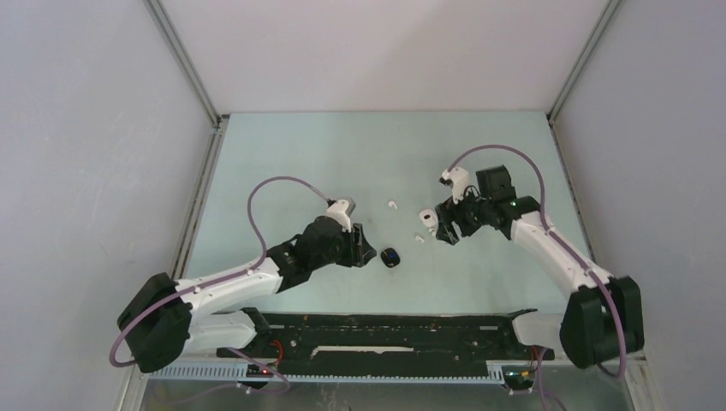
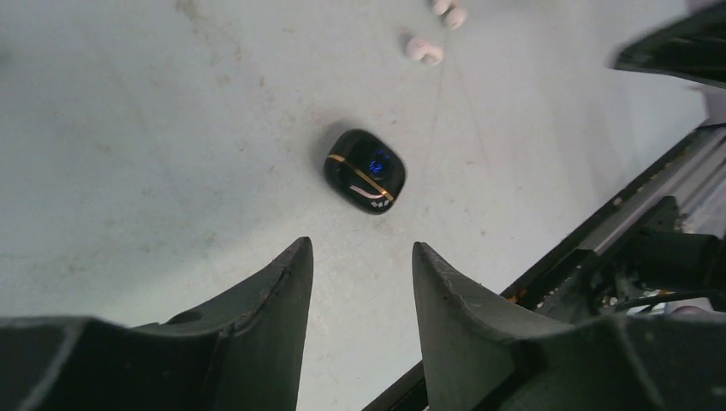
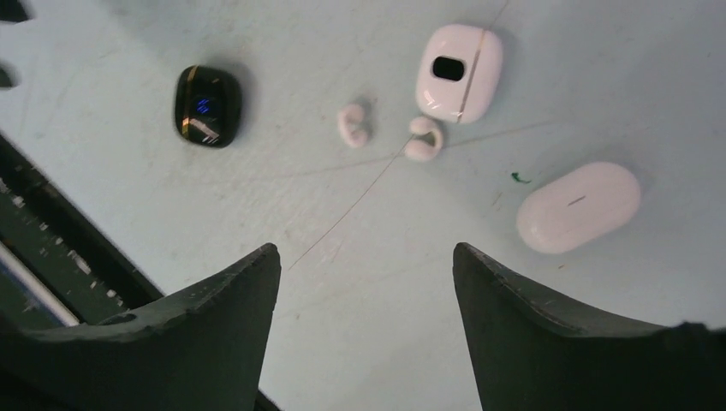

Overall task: Insert the wireless bluetooth earbuds into the charging case
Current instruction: Pick up the charging case at the center of the board.

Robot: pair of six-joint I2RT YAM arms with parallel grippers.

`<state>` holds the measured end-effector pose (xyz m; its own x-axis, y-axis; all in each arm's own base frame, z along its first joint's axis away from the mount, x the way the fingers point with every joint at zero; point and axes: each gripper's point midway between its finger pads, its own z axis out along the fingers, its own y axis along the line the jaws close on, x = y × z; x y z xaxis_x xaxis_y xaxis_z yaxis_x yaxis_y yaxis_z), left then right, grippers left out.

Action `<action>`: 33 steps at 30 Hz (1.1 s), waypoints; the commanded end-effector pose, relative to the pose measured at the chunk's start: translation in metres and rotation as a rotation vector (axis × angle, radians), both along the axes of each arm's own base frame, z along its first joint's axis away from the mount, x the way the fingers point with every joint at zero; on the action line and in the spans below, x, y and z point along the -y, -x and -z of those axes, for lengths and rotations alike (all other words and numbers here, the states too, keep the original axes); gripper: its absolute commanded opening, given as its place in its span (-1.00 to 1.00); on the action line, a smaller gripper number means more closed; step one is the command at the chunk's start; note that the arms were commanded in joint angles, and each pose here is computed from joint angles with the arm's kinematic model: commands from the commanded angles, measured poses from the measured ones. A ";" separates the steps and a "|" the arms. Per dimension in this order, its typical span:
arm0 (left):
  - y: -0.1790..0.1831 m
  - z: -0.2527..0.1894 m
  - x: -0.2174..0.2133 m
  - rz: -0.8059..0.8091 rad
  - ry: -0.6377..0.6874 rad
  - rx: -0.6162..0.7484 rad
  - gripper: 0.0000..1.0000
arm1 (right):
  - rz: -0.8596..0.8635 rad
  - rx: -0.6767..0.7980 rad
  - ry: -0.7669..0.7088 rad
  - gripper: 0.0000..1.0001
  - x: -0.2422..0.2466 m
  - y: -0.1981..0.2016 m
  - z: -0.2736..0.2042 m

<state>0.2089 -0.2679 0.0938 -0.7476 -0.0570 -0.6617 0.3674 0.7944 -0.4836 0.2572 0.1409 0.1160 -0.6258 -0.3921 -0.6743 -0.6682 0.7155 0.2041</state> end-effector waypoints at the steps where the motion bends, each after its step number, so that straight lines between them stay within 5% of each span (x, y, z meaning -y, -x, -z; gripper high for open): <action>1: -0.011 -0.056 0.018 0.012 0.150 0.193 0.05 | 0.055 0.082 0.075 0.48 -0.004 -0.051 -0.008; 21: 0.004 -0.056 0.053 0.114 0.148 0.201 0.09 | 0.014 -0.034 0.285 0.48 -0.032 -0.096 0.067; 33: 0.009 -0.049 0.057 0.128 0.148 0.175 0.08 | -0.026 -0.048 0.321 0.26 -0.035 -0.102 0.094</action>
<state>0.1967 -0.3134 0.1217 -0.6561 -0.0458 -0.7533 0.5207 0.6950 -0.4958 0.3348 0.1665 0.0135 -0.6910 -0.5858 -0.4236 -0.6637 0.7463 0.0508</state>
